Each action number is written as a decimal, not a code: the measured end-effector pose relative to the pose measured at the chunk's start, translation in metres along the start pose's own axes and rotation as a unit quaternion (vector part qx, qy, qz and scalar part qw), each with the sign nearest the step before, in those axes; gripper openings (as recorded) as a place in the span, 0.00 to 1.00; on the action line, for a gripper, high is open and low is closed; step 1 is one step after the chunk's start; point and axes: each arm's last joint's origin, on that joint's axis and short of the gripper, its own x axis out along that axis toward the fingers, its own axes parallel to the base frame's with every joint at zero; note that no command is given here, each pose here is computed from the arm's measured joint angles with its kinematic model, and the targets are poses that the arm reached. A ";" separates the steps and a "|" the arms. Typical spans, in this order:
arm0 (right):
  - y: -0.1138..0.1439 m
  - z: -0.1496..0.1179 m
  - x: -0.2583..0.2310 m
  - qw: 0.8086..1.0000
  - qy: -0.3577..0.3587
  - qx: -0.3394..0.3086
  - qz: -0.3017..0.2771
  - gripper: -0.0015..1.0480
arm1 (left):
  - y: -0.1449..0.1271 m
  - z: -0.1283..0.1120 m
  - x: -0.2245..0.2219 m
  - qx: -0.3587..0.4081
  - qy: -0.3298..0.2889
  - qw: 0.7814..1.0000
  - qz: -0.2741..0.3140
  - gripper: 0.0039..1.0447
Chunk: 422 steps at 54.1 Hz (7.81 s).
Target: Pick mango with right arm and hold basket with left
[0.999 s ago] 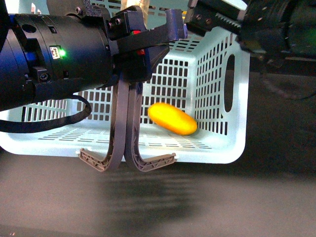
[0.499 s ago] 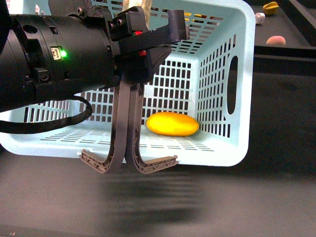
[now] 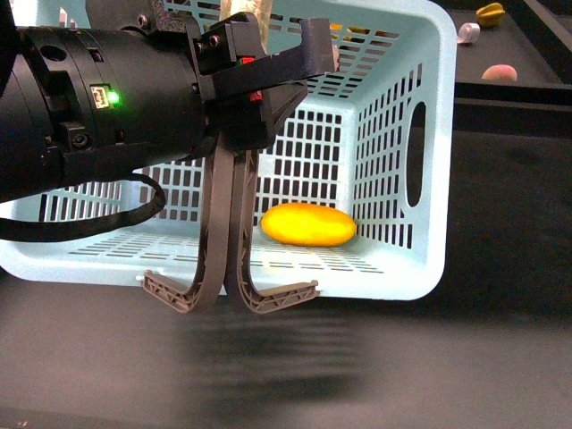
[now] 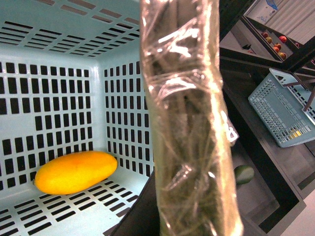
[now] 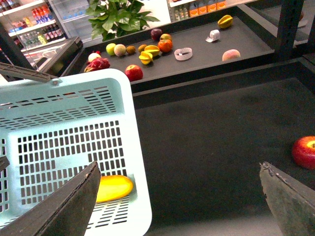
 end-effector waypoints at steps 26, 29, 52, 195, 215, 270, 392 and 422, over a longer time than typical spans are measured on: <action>-0.034 -0.006 -0.009 0.989 -0.079 -0.120 0.037 0.12 | 0.000 0.000 0.000 0.000 0.000 1.000 -0.001 0.08; -0.037 -0.010 -0.009 0.989 -0.083 -0.120 0.036 0.04 | 0.000 0.000 0.000 0.000 0.000 1.000 -0.001 0.08; -0.053 -0.009 -0.015 0.988 -0.085 -0.123 0.033 0.02 | 0.000 0.000 0.000 0.000 0.000 1.000 0.000 0.08; -0.055 -0.013 -0.024 0.988 -0.082 -0.124 0.033 0.92 | 0.158 0.081 0.063 -0.459 -0.270 0.765 0.362 0.08; -0.055 -0.013 -0.024 0.988 -0.082 -0.123 0.033 0.92 | 0.191 0.058 0.073 -0.502 -0.261 0.726 0.389 0.08; -0.055 -0.013 -0.024 0.988 -0.083 -0.123 0.033 0.92 | 0.113 0.077 -0.055 -0.317 -0.269 0.823 0.388 0.95; -0.055 -0.013 -0.024 0.988 -0.082 -0.123 0.033 0.92 | 0.010 -0.019 -0.222 0.162 -0.168 0.922 0.311 0.04; -0.055 -0.013 -0.024 0.988 -0.082 -0.124 0.033 0.92 | 0.002 -0.029 -0.235 0.161 -0.164 0.922 0.311 0.04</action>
